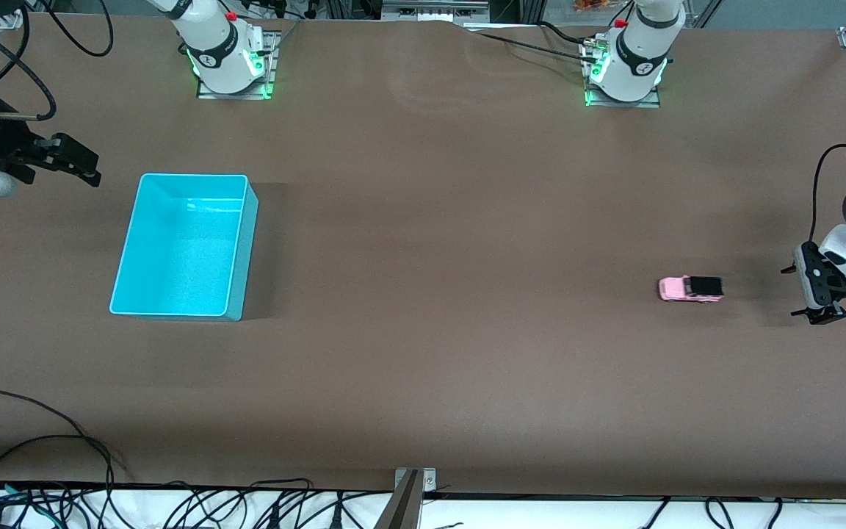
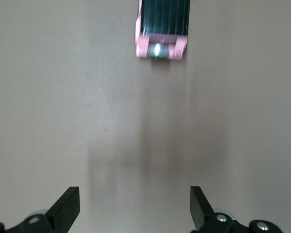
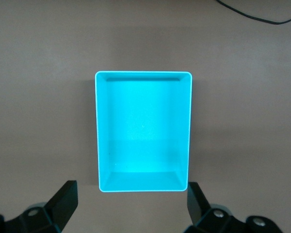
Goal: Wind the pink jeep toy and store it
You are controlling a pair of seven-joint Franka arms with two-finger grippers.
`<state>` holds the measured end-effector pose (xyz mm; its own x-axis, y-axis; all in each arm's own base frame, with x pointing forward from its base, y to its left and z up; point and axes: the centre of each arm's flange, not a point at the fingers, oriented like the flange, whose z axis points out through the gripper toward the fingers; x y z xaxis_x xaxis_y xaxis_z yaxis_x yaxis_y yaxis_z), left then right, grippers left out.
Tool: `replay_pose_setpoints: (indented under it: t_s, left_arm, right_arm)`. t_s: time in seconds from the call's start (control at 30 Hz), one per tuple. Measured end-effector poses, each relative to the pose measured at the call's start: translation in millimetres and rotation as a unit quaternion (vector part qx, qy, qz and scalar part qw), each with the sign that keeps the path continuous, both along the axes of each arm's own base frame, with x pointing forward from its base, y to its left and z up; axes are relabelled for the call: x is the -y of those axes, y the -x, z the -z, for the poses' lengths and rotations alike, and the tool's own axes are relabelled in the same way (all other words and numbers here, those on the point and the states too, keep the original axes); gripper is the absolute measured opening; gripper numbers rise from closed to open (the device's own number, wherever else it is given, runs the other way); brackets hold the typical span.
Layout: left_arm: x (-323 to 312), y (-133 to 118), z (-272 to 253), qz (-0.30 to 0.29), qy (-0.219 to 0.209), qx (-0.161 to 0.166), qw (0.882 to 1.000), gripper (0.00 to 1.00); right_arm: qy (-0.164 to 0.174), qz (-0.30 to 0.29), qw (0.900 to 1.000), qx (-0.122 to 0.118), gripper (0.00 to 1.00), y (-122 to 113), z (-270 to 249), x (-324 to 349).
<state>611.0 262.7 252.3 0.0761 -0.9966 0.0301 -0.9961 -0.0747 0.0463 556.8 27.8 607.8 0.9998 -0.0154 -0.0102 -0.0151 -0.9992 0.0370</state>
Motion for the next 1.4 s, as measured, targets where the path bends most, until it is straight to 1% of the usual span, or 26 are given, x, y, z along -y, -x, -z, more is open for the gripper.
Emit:
replay_pose_setpoints:
  t_s: [0.3, 0.5, 0.6, 0.83, 0.93, 1.07, 1.24, 1.4]
  left_arm:
    - [19.9, -23.8, -59.5, -0.056, 0.012, -0.026, 0.998, 1.00]
    - [45.1, -35.1, -83.3, -0.098, 0.017, -0.052, 0.994, 1.00]
    - [68.1, -44.2, -95.7, -0.113, 0.016, -0.061, 0.992, 1.00]
    - [138.5, -63.5, -124.0, -0.146, 0.016, -0.069, 0.987, 1.00]
    - [167.6, -63.9, -134.3, -0.167, 0.018, -0.082, 0.982, 1.00]
    - [207.2, -57.0, -148.4, -0.202, 0.016, -0.112, 0.973, 1.00]
    - [247.1, -50.3, -170.0, -0.242, 0.010, -0.124, 0.962, 1.00]
    - [269.2, -44.9, -181.1, -0.270, 0.004, -0.133, 0.954, 1.00]
  right_arm:
    - [0.000, 0.000, 1.000, 0.000, 1.00, 0.0, 0.0, 0.0]
    - [0.000, 0.000, 1.000, 0.000, 1.00, 0.0, 0.0, 0.0]
    - [0.000, 0.000, 1.000, 0.000, 1.00, 0.0, 0.0, 0.0]
    - [0.000, 0.000, 1.000, 0.000, 1.00, 0.0, 0.0, 0.0]
    - [0.000, 0.000, 1.000, 0.000, 1.00, 0.0, 0.0, 0.0]
    - [0.000, 0.000, 1.000, 0.000, 1.00, 0.0, 0.0, 0.0]
    - [0.000, 0.000, 1.000, 0.000, 1.00, 0.0, 0.0, 0.1]
    - [0.000, 0.000, 1.000, 0.000, 1.00, 0.0, 0.0, 0.1]
